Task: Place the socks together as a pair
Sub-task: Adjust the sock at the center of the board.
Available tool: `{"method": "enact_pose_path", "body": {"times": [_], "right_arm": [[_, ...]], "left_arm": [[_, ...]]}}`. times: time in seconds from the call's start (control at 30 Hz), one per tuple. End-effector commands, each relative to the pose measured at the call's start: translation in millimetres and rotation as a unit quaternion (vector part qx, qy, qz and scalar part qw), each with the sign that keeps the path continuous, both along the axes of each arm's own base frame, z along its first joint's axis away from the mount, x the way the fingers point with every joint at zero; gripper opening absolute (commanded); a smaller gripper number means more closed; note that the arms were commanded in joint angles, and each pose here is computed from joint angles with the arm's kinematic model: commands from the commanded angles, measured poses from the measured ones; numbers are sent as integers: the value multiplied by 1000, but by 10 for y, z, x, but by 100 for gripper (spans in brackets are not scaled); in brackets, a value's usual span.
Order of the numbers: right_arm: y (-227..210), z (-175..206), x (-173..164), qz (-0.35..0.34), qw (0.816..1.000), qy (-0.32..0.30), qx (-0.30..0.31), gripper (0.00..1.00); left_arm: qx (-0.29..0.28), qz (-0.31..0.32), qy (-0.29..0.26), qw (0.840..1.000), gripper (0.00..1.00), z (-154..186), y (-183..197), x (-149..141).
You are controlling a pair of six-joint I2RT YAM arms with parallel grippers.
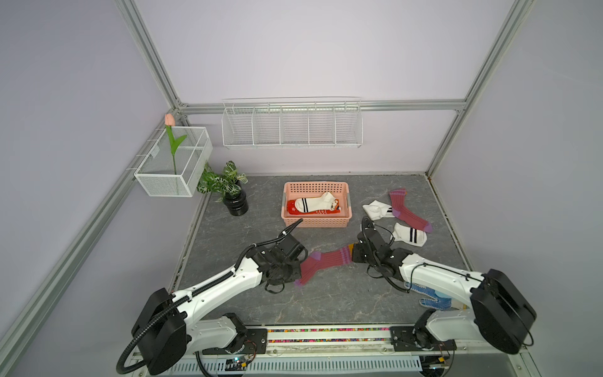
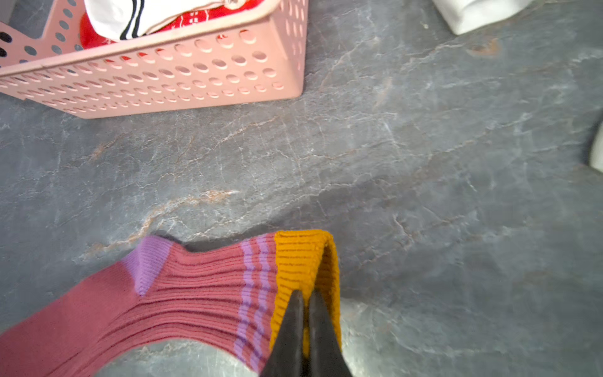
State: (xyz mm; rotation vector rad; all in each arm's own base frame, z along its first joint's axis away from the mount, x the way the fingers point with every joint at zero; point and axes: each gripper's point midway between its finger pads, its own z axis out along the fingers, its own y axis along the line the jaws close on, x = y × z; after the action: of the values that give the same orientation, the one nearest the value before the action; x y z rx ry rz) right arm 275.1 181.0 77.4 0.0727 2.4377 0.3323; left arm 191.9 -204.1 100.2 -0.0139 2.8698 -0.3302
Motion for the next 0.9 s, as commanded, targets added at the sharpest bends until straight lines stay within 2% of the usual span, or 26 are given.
{"method": "enact_pose_path", "body": {"times": [0.0, 0.17, 0.37, 0.43, 0.5, 0.57, 0.63, 0.73, 0.87], "right_arm": [[-332, -165, -213, -46, 998, 18, -32, 7], [-531, -145, -340, -70, 997, 5, -28, 7], [-441, -102, -387, -63, 998, 11, 10, 8], [-439, -101, -385, -65, 998, 9, 15, 14], [-438, -85, -379, -64, 998, 7, 15, 30], [-449, -47, -372, -65, 998, 4, 12, 44], [-498, 23, -355, -70, 998, -3, -1, 56], [-639, 182, -295, -86, 996, -15, -26, 59], [-911, 404, -115, -117, 993, -18, -27, 59]], "left_arm": [[68, -68, 4, 995, 0, 10, 62, 66], [96, -68, -6, 993, 0, -102, 60, 238], [89, -58, 8, 994, 0, -204, 52, 232], [88, -55, 9, 995, 0, -221, 66, 222], [90, -54, 7, 994, 1, -226, 79, 222], [96, -51, 5, 994, 13, -235, 109, 222], [105, -43, 4, 994, 50, -225, 150, 232], [124, -17, -20, 992, 77, -124, 264, 305], [109, 23, -49, 993, 80, 79, 339, 450]]}}
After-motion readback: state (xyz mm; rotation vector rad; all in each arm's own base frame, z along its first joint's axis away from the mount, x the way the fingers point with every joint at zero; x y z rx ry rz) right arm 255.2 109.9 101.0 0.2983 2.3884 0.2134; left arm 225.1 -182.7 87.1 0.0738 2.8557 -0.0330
